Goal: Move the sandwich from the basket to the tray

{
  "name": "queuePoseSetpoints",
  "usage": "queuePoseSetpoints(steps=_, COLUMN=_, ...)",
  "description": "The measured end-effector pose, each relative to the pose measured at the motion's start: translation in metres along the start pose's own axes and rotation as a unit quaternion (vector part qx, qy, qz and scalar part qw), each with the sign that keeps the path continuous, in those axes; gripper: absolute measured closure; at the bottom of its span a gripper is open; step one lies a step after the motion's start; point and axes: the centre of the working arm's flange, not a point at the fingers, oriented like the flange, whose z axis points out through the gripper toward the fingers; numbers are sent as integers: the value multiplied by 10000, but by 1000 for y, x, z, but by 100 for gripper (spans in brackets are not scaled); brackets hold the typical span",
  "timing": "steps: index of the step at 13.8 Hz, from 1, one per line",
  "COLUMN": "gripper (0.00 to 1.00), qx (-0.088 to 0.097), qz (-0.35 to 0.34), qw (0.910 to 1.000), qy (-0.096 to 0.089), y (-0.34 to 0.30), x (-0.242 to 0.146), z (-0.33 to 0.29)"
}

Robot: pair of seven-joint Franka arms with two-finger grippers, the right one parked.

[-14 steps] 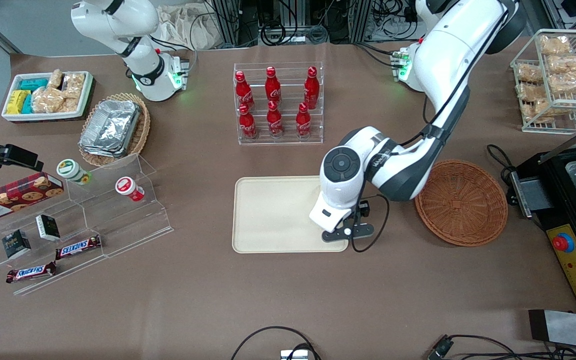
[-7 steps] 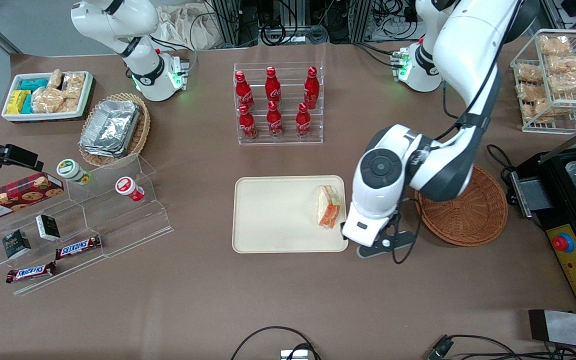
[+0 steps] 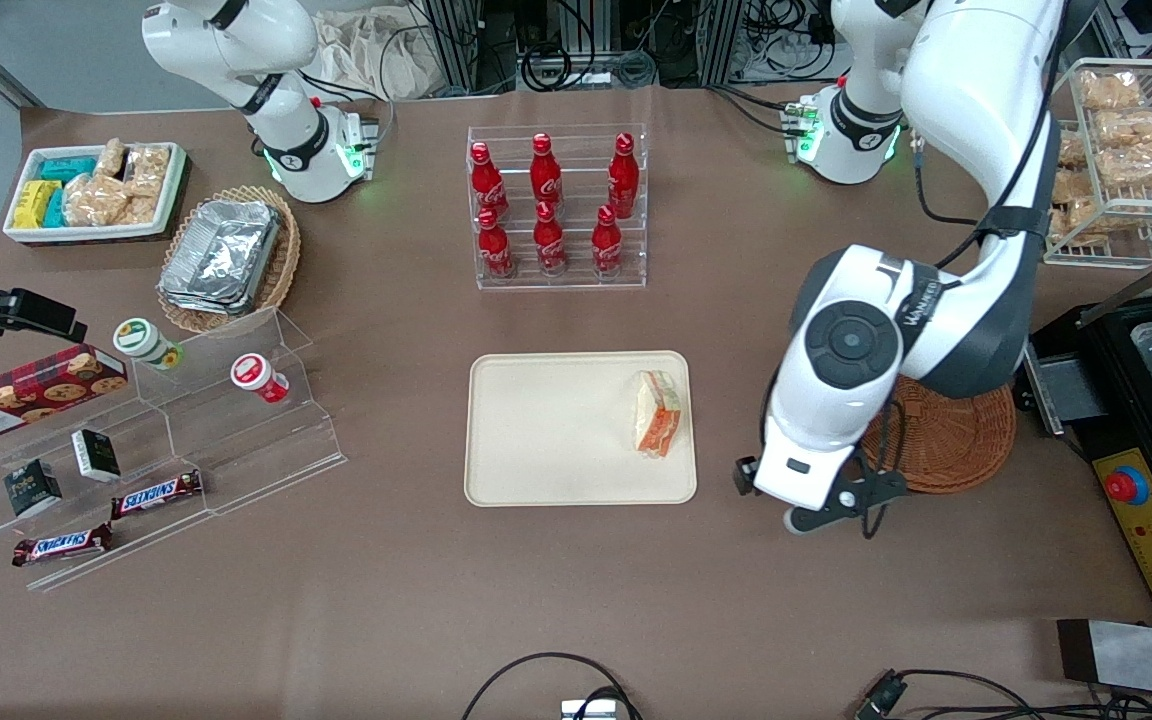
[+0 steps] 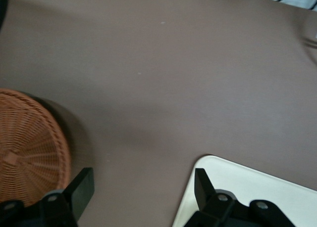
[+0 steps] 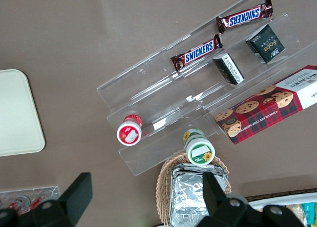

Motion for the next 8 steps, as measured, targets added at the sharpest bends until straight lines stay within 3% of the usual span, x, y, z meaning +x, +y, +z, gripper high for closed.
queuePoseSetpoints(steps=8, gripper=7, qx=-33, qz=341, qw=9993, qy=-117, y=-92, x=53, z=-30)
